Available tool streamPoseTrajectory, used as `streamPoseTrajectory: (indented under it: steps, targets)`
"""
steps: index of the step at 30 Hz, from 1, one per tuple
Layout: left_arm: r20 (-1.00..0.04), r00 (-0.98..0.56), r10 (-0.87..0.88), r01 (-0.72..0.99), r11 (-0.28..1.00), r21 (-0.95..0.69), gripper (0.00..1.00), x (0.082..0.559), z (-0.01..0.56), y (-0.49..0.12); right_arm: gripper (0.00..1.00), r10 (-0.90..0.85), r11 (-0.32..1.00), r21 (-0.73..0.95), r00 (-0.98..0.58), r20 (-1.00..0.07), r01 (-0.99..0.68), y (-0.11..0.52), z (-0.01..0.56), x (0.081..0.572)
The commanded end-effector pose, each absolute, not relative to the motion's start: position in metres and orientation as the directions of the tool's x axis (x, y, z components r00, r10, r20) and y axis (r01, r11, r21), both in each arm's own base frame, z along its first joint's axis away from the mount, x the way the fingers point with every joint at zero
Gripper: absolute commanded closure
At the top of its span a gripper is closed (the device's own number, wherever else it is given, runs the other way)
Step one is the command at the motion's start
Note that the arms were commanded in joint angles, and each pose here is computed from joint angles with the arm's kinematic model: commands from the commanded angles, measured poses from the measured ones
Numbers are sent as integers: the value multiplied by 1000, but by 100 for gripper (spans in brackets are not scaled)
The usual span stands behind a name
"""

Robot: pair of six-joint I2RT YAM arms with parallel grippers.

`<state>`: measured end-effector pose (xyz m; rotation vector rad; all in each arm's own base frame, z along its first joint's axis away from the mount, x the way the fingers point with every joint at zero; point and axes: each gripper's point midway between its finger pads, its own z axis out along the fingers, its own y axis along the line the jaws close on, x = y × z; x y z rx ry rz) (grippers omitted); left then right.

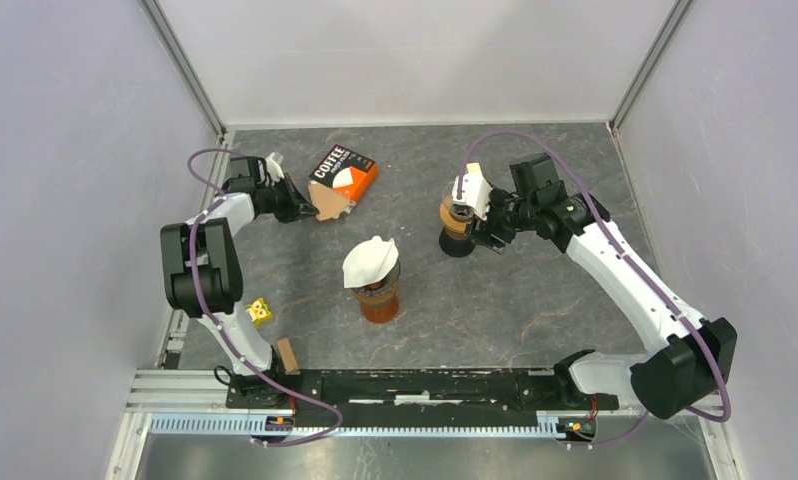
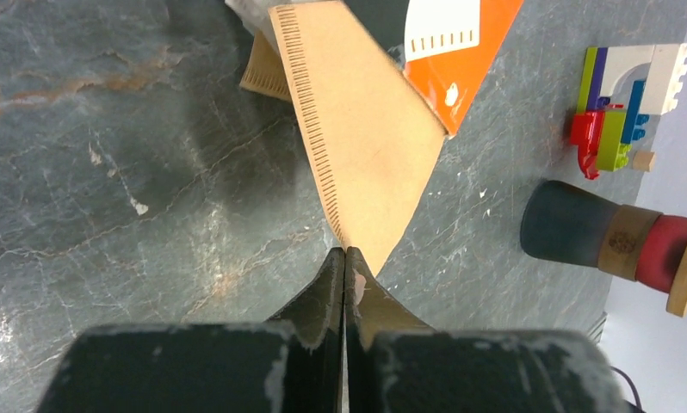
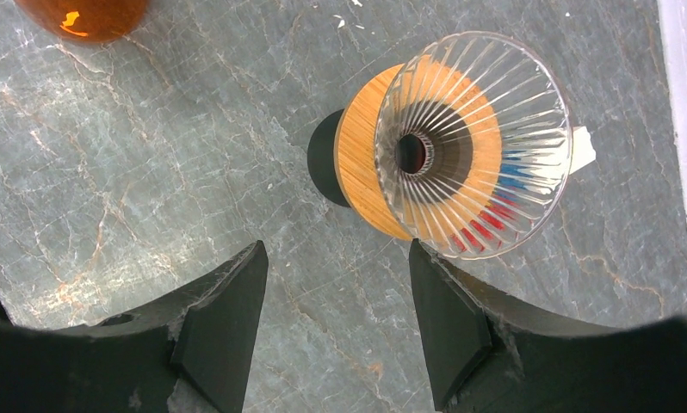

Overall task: Place the coffee filter in the dripper
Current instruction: Pick up the coffee filter from the coffee filter holder.

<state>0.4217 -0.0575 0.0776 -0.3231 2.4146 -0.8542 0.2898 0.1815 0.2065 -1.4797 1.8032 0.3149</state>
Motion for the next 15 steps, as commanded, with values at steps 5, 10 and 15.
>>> streamPoseTrajectory:
  steps: [5,10,15]
  targets:
    - [-522,-815,-251,140,788,-599,98,405,96,-55,32,-723,311,-275,-39,-689,-910,180,206,291]
    - [-534,-822,-197,185,795,-578,98,392,100,-53,32,-728,309,-267,-46,-684,-913,180,202,292]
    - [-559,-813,-161,214,810,-545,98,383,107,-44,32,-730,306,-261,-49,-682,-915,180,200,293]
